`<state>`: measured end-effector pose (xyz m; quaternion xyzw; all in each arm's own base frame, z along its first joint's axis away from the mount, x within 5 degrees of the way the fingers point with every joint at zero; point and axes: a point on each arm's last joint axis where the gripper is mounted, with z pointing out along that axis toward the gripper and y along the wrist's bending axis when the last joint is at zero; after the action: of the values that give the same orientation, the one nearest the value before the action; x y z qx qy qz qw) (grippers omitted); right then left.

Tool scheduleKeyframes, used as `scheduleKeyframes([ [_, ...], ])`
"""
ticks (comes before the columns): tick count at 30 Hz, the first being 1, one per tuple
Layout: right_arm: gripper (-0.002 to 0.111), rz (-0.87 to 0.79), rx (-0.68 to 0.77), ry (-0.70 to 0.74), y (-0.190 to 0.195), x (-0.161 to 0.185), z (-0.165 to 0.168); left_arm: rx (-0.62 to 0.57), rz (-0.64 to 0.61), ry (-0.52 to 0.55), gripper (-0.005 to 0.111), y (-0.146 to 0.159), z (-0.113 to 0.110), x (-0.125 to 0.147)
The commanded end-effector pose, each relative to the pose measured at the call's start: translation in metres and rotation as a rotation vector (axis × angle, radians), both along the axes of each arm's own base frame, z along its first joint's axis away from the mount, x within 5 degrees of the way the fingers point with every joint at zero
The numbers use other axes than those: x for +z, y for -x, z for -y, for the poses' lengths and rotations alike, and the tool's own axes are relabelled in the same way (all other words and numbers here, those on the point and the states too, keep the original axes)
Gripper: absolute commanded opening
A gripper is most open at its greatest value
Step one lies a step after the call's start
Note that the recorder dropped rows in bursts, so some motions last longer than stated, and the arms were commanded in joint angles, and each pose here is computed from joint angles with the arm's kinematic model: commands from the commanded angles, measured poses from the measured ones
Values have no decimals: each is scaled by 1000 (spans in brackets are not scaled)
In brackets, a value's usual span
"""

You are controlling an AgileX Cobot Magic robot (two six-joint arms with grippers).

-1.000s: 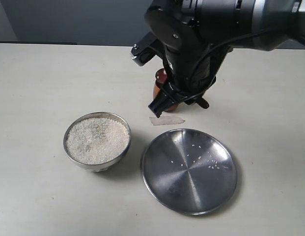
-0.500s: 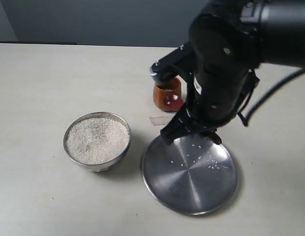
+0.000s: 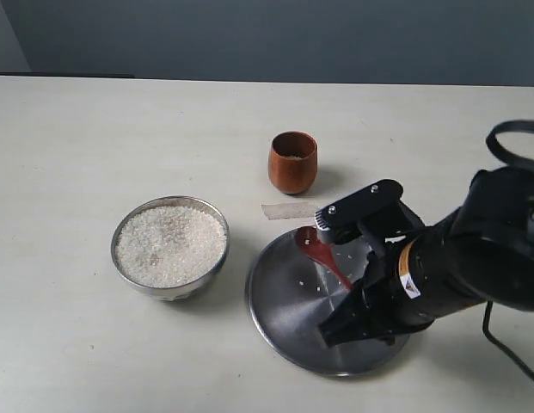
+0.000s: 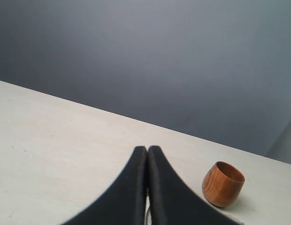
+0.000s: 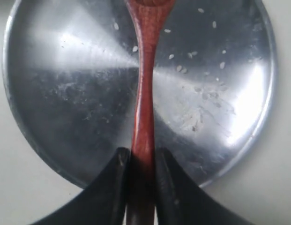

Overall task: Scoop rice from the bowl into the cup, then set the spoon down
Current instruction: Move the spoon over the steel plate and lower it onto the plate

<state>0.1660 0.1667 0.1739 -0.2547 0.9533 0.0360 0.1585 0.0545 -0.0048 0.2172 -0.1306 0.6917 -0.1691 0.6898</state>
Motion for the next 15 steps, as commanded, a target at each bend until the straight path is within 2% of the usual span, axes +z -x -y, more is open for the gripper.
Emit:
scheduleKeyframes([
  [1, -1, 55, 1, -99, -1, -6, -3, 0, 2, -4, 1, 0, 0, -1],
  [8, -1, -9, -11, -37, -4, -32, -7, 0, 2, -4, 1, 0, 0, -1],
  [15, -1, -31, -45, -38, -7, -45, -11, 0, 2, -4, 1, 0, 0, -1],
])
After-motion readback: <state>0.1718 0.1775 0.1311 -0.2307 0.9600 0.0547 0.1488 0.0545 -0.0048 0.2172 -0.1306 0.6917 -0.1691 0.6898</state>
